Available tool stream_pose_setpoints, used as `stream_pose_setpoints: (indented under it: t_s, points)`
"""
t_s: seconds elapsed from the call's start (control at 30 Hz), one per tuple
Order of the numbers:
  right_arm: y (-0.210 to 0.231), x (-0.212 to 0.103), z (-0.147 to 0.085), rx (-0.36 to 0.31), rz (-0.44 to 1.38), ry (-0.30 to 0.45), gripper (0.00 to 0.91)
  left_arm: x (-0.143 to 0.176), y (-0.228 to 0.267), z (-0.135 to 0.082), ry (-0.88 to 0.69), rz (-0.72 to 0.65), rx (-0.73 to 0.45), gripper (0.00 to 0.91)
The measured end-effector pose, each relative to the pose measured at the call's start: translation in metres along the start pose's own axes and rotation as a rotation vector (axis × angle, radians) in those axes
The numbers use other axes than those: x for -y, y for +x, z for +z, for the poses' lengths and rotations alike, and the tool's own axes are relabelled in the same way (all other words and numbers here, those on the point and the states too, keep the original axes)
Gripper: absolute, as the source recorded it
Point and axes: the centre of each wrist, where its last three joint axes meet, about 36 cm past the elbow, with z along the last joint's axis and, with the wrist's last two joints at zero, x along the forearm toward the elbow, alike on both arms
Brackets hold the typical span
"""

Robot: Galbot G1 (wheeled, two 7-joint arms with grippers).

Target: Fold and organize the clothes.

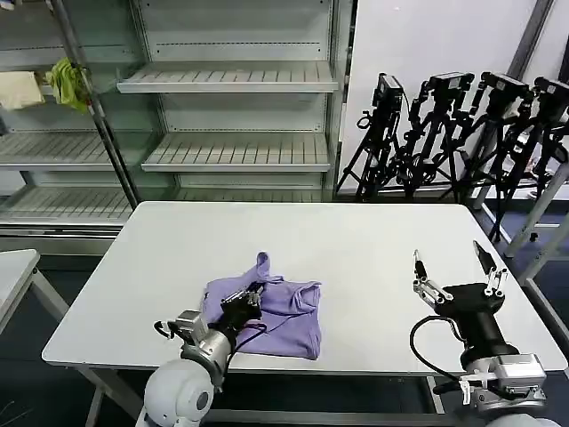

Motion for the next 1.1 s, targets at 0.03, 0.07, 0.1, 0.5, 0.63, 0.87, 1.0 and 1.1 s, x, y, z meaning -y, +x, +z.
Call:
stream_pose_setpoints:
  t_s: [0.03,0.07,0.1,0.5,0.63,0.87,1.0,1.1]
  points:
    - [0.000,0.000,0.000,0.000,0.001,0.000,0.907,0.002,0.000,0.001,0.000,0.004,-0.003,0.010]
    - [0.000,0.000,0.000,0.000,0.001,-0.001,0.907,0.003,-0.001,0.002,-0.001,0.008,-0.005,0.010]
    - [0.000,0.000,0.000,-0.001,0.002,-0.001,0.907,0.005,-0.002,0.003,-0.001,0.011,-0.008,0.010]
    - [0.001,-0.004,0.001,0.002,-0.003,-0.004,0.907,0.017,-0.010,0.017,-0.009,0.040,-0.035,0.907]
    - [0.001,-0.004,0.001,0.002,-0.003,-0.003,0.907,0.019,-0.014,0.018,-0.007,0.043,-0.023,0.907]
    - [0.001,-0.005,0.001,0.002,-0.005,-0.002,0.907,0.023,-0.012,0.018,-0.011,0.050,-0.012,0.907]
    - [0.002,-0.006,0.001,0.002,-0.007,-0.002,0.907,0.024,-0.008,0.018,-0.016,0.054,-0.008,0.907]
    - [0.001,-0.006,0.001,0.004,-0.010,-0.001,0.907,0.025,-0.003,0.018,-0.019,0.057,-0.005,0.907]
